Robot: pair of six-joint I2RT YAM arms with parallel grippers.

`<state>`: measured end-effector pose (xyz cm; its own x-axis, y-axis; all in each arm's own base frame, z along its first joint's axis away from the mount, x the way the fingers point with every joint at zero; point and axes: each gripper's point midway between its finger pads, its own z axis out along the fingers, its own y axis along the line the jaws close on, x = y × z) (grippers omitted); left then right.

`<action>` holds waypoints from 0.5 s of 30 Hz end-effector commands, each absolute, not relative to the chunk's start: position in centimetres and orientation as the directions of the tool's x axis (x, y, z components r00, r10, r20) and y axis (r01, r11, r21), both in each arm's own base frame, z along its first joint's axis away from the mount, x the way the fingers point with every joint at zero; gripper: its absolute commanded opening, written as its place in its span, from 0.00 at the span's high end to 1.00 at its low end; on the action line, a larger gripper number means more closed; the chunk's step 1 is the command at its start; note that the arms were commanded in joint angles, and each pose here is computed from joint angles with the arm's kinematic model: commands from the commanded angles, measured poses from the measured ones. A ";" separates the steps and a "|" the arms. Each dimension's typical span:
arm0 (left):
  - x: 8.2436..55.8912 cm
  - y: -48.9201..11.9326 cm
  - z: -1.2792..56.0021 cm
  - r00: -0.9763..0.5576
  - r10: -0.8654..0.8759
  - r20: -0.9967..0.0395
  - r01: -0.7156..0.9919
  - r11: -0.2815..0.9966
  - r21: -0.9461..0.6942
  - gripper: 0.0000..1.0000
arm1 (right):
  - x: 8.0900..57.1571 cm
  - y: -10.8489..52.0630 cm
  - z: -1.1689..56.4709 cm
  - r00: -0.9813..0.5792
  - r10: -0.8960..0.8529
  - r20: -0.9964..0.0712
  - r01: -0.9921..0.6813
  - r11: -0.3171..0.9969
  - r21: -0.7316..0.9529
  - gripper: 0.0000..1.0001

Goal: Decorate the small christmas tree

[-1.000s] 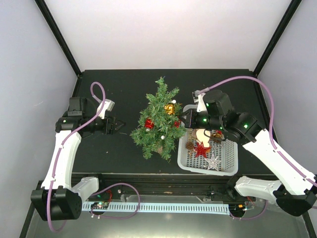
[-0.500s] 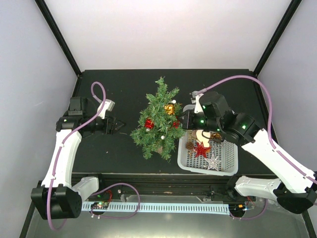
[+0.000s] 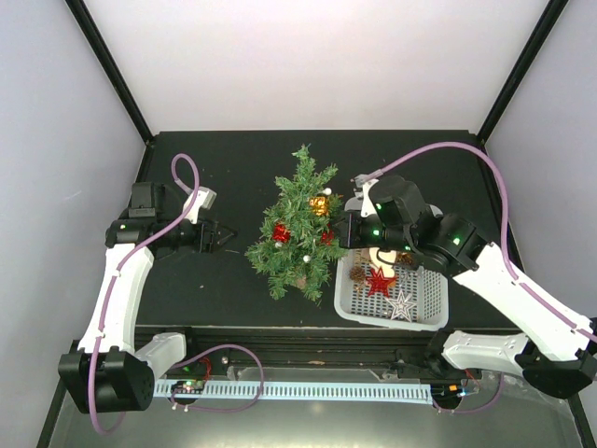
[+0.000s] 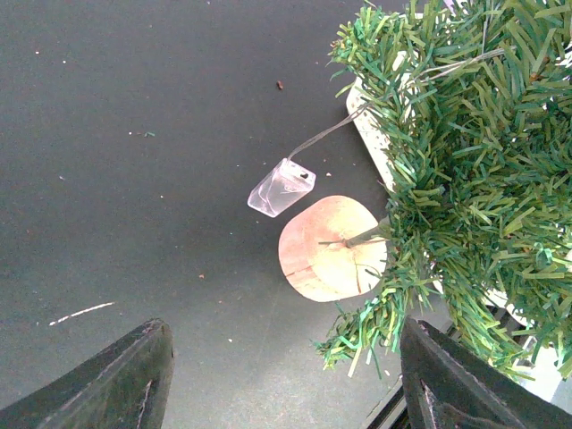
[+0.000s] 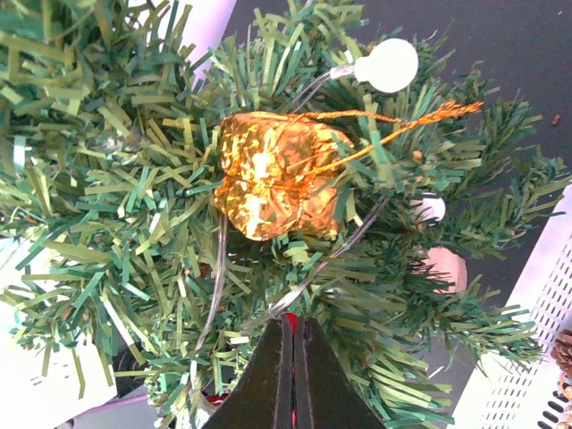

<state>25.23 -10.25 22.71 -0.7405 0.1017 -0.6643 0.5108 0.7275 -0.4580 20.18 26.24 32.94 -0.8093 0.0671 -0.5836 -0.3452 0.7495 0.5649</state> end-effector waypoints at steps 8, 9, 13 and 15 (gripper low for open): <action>25.6 -10.2 23.1 -0.730 0.088 -0.677 0.514 0.724 -0.460 0.30 | 19.6 26.9 31.6 -0.816 0.030 -0.578 -0.359 0.756 0.547 0.99; 25.6 -10.2 23.1 -0.730 0.088 -0.677 0.514 0.724 -0.460 0.29 | 19.6 27.0 31.6 -0.817 0.030 -0.576 -0.358 0.757 0.547 0.99; 25.6 -10.2 23.0 -0.732 0.088 -0.676 0.513 0.724 -0.461 0.29 | 19.7 27.1 31.3 -0.818 0.027 -0.574 -0.357 0.759 0.544 0.99; 25.6 -10.2 23.0 -0.732 0.088 -0.676 0.512 0.725 -0.461 0.29 | 19.8 27.1 31.4 -0.816 0.030 -0.577 -0.357 0.760 0.543 0.99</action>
<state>25.32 -10.24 22.76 -0.7371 0.1017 -0.6680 0.5129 0.7278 -0.4552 19.63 26.88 31.37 -0.8238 0.0285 -0.5661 -0.3503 0.7596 0.5480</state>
